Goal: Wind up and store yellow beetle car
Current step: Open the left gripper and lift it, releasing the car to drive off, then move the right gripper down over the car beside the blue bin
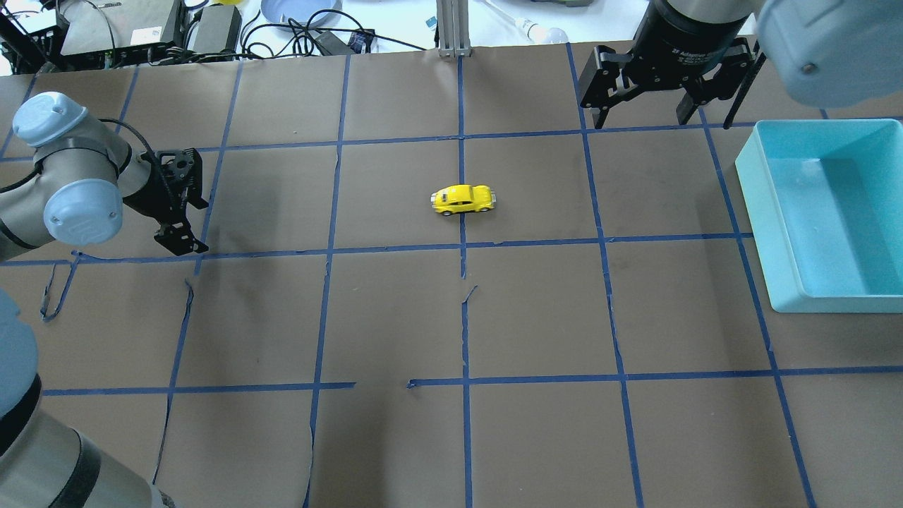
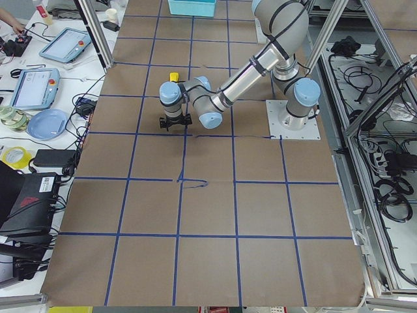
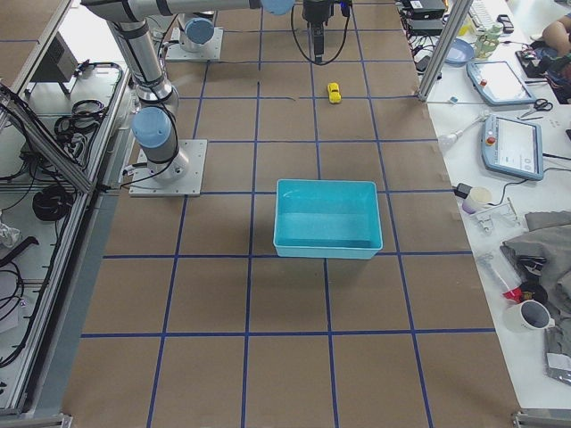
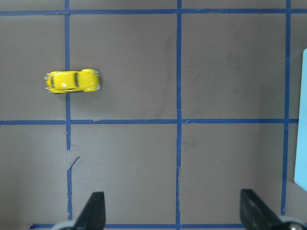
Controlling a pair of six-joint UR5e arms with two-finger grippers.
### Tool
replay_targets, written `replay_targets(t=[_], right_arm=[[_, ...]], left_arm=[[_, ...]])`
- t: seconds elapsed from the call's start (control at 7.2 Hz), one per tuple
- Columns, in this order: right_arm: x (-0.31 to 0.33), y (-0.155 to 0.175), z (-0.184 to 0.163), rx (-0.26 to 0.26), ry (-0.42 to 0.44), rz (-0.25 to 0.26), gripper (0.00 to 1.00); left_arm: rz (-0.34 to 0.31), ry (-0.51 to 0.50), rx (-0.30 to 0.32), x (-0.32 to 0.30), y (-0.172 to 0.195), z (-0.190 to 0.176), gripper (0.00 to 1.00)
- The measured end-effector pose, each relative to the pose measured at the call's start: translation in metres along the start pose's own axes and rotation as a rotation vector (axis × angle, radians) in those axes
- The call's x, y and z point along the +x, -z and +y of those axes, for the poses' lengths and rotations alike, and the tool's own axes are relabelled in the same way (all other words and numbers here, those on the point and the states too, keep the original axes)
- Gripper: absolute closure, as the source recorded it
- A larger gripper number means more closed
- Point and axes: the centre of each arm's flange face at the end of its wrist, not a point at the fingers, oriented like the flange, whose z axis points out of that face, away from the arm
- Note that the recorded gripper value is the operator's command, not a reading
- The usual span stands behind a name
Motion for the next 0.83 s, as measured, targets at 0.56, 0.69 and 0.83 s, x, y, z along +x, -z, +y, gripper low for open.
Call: replay_targets(t=[0.56,0.69,0.83], right_arm=[[0.0,0.0,0.0,-0.001,0.0,0.0,0.0],[0.0,0.0,0.0,-0.001,0.0,0.0,0.0],[0.0,0.0,0.0,-0.001,0.0,0.0,0.0]], left_arm=[[0.01,0.126,0.002,0.009,0.043,-0.059,0.0],[0.003,0.166,0.001,0.016,0.057,-0.082,0.0],[-0.006,0.218,0.0,0.026,0.072,-0.105,0.0]])
